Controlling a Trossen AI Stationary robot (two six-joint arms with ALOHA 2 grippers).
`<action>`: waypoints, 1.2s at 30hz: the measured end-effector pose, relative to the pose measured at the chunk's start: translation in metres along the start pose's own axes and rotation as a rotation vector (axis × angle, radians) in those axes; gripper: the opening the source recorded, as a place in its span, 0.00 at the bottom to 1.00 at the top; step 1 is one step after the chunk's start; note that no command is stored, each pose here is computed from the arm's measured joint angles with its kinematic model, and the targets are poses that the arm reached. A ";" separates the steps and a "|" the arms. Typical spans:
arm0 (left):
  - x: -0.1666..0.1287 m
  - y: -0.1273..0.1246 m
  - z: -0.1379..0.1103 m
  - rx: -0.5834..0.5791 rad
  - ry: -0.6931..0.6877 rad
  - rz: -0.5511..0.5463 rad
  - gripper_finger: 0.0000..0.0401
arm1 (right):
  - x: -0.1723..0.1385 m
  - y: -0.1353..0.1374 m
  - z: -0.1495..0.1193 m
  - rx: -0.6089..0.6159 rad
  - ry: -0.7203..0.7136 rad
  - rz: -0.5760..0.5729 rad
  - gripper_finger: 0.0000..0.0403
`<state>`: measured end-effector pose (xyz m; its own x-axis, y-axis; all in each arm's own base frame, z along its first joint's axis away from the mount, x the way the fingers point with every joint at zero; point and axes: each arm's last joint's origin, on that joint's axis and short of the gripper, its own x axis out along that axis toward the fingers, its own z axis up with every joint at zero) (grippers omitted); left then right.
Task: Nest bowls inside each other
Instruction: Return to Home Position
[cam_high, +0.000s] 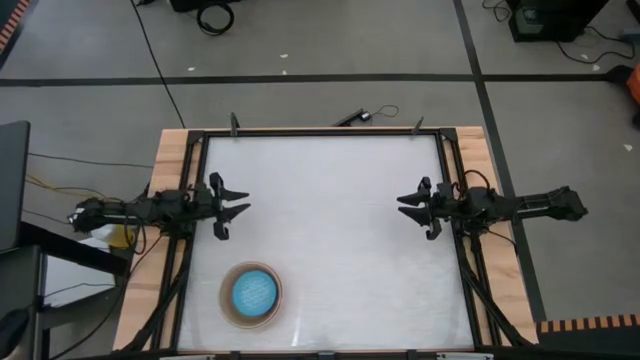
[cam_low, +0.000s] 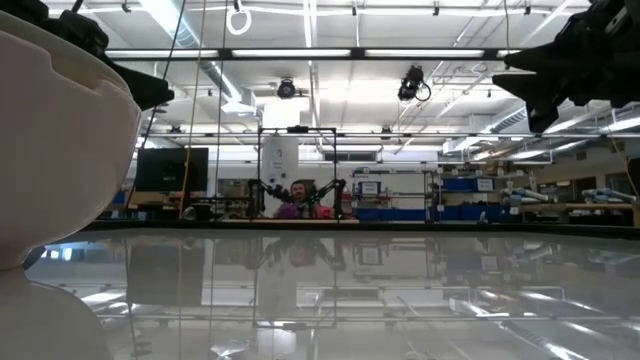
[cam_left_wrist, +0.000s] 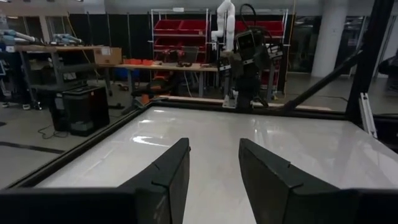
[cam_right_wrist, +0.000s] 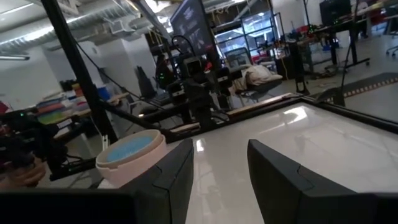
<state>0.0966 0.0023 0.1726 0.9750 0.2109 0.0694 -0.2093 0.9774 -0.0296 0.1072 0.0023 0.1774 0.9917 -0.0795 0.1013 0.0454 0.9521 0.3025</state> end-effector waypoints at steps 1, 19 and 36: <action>0.000 0.000 0.000 -0.002 -0.002 0.000 0.35 | 0.000 0.000 0.000 0.002 0.000 0.003 0.39; 0.000 0.000 0.004 0.010 -0.038 -0.003 0.35 | 0.002 0.004 -0.008 -0.058 0.071 0.013 0.39; 0.000 0.000 -0.002 -0.076 0.019 -0.005 0.35 | 0.002 0.005 -0.007 -0.026 0.061 0.006 0.39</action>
<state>0.0968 0.0018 0.1706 0.9774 0.2050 0.0510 -0.1989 0.9744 -0.1046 0.1101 0.0090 0.1721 0.9974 -0.0566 0.0447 0.0420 0.9599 0.2773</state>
